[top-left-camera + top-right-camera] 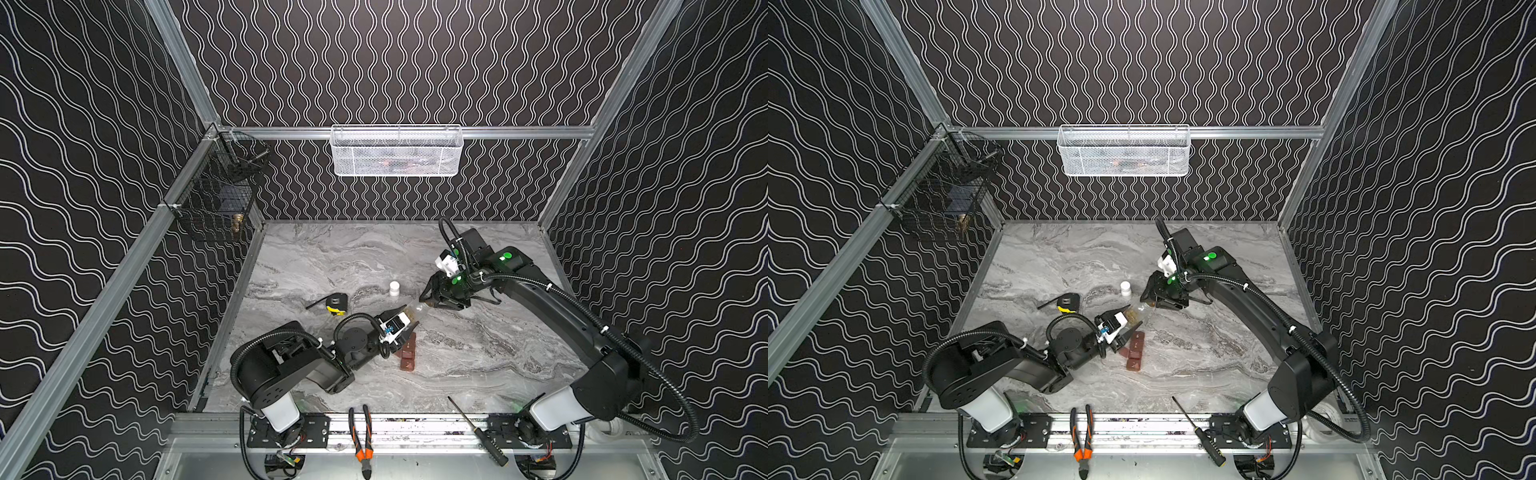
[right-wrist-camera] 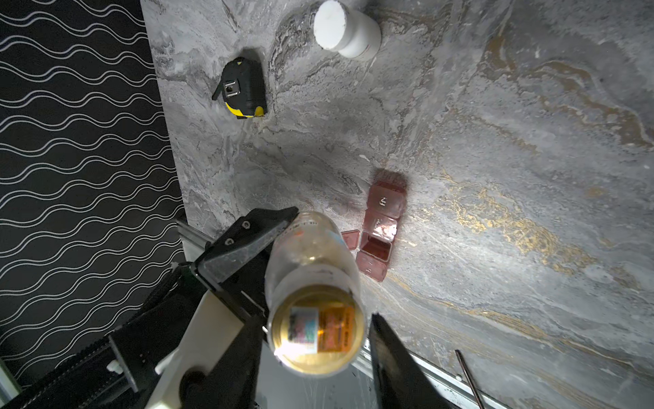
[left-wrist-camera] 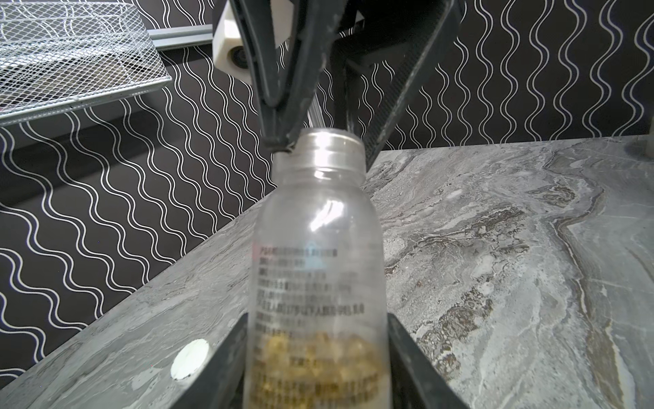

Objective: Sort the pills into containers

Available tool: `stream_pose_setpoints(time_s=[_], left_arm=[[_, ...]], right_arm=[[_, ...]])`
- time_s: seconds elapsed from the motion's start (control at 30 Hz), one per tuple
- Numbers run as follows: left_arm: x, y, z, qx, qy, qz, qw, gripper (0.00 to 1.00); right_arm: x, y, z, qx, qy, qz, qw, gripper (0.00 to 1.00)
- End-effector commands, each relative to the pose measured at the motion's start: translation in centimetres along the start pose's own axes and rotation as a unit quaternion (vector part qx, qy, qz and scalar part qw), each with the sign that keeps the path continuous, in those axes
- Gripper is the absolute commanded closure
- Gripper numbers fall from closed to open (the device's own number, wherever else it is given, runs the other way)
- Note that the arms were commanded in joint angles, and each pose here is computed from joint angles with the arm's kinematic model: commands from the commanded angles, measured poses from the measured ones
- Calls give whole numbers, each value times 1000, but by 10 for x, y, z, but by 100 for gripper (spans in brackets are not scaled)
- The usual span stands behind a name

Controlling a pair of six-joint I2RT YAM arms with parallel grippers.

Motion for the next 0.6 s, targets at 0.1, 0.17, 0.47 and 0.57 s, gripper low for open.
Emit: stream_pose_setpoints(time_s=[0.1,0.17,0.47,0.57], left_arm=[[-1,2,16,-35,-10,0,999,100],[-1,2,17,-36,-10,-2,999,100],[-7,9,22,-44,3,-22,999,100],[-10,13,28,-52,11,-38,998,100]], right_arm=[[5,-4,-1,6,12,9,1000,54],[4,-5,-2,8,14,8,1000,58],[8,-3,-13,21,67,5,998,67],[16,0,-26,28,113,1,993,68]])
Point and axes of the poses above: each gripper's point midway between its finger pads, its own y axis back along the fingers, its own x axis along the line the jaws close on, z = x × y, the point moved 3 cm from there along y, back along the fingers, and after that the axes turned 9 degrees about y, right-handed, at the moved point
